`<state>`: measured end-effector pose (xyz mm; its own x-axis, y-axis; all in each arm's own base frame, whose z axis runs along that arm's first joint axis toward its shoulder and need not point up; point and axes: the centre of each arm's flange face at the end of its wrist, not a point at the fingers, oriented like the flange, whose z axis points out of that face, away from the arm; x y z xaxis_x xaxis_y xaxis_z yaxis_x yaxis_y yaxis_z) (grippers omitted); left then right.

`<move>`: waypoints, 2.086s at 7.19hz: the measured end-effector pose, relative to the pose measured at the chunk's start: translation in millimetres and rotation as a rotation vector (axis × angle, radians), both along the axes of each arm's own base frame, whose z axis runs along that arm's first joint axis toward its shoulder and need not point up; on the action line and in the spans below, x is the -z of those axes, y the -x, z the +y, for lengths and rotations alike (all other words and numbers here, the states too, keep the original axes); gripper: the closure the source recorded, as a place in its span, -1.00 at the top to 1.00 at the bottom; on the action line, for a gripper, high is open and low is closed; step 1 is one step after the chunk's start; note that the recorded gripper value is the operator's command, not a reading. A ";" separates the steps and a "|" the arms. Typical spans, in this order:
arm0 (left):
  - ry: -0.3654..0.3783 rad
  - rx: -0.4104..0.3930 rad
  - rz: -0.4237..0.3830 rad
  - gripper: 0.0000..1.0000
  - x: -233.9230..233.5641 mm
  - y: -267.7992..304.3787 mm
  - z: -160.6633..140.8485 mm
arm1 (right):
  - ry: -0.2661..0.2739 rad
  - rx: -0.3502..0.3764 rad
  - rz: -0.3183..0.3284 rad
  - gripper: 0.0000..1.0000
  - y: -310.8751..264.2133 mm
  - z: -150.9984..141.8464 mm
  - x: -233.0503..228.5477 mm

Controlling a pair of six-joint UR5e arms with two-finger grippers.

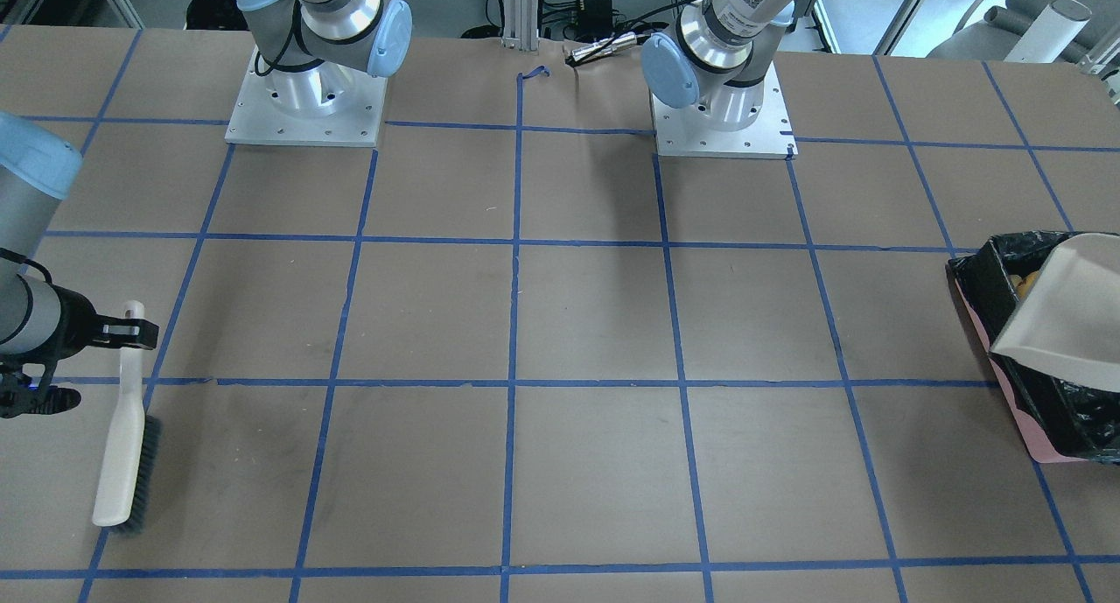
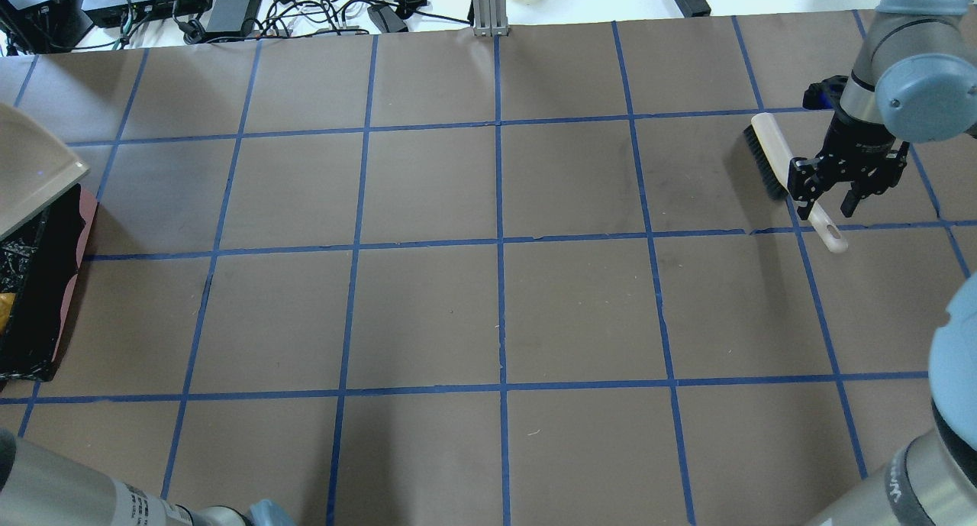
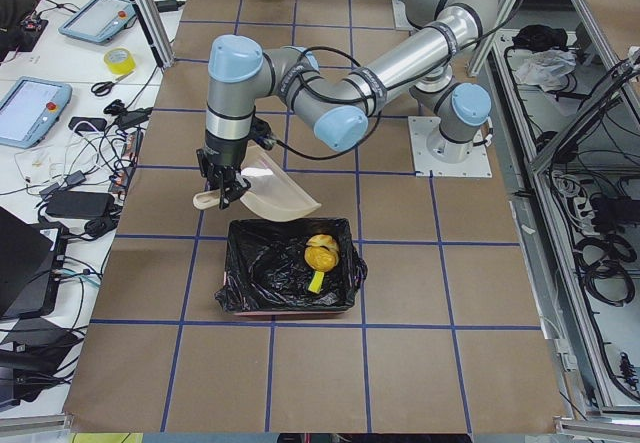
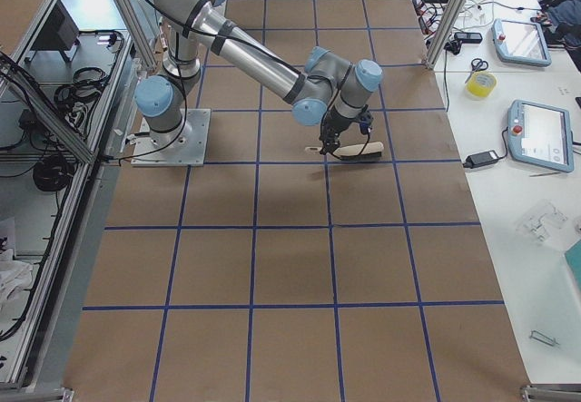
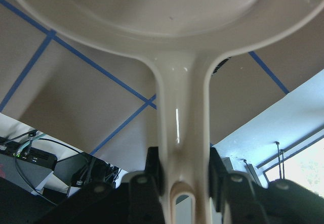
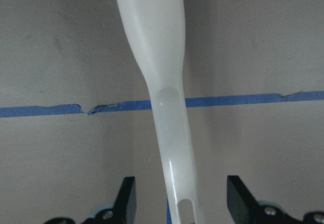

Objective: Sweep and dump trash into bin
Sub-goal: 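Return the dustpan with the left gripper while the right gripper sets down the brush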

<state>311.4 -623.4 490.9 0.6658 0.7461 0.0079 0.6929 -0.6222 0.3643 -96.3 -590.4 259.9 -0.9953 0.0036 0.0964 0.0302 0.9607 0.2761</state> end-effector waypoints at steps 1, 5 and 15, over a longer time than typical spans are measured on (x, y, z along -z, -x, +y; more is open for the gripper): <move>0.004 -0.041 0.055 -1.00 5.6 40.2 -17.2 | 0.023 -0.003 0.020 0.75 2.4 -5.3 -16.9; -0.059 -0.306 0.287 -1.00 55.8 171.4 -53.9 | 0.154 0.015 0.041 1.00 -9.9 6.7 -114.3; -0.204 -0.711 0.320 -1.00 233.8 279.9 -106.1 | 0.266 0.136 0.018 1.00 -249.6 74.1 -216.9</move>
<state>31.5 -729.5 257.1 0.0250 0.9965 0.0793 0.9996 -0.0257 0.0075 153.3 -516.3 476.9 -0.9822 0.1643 0.0914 0.1662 0.9860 0.0138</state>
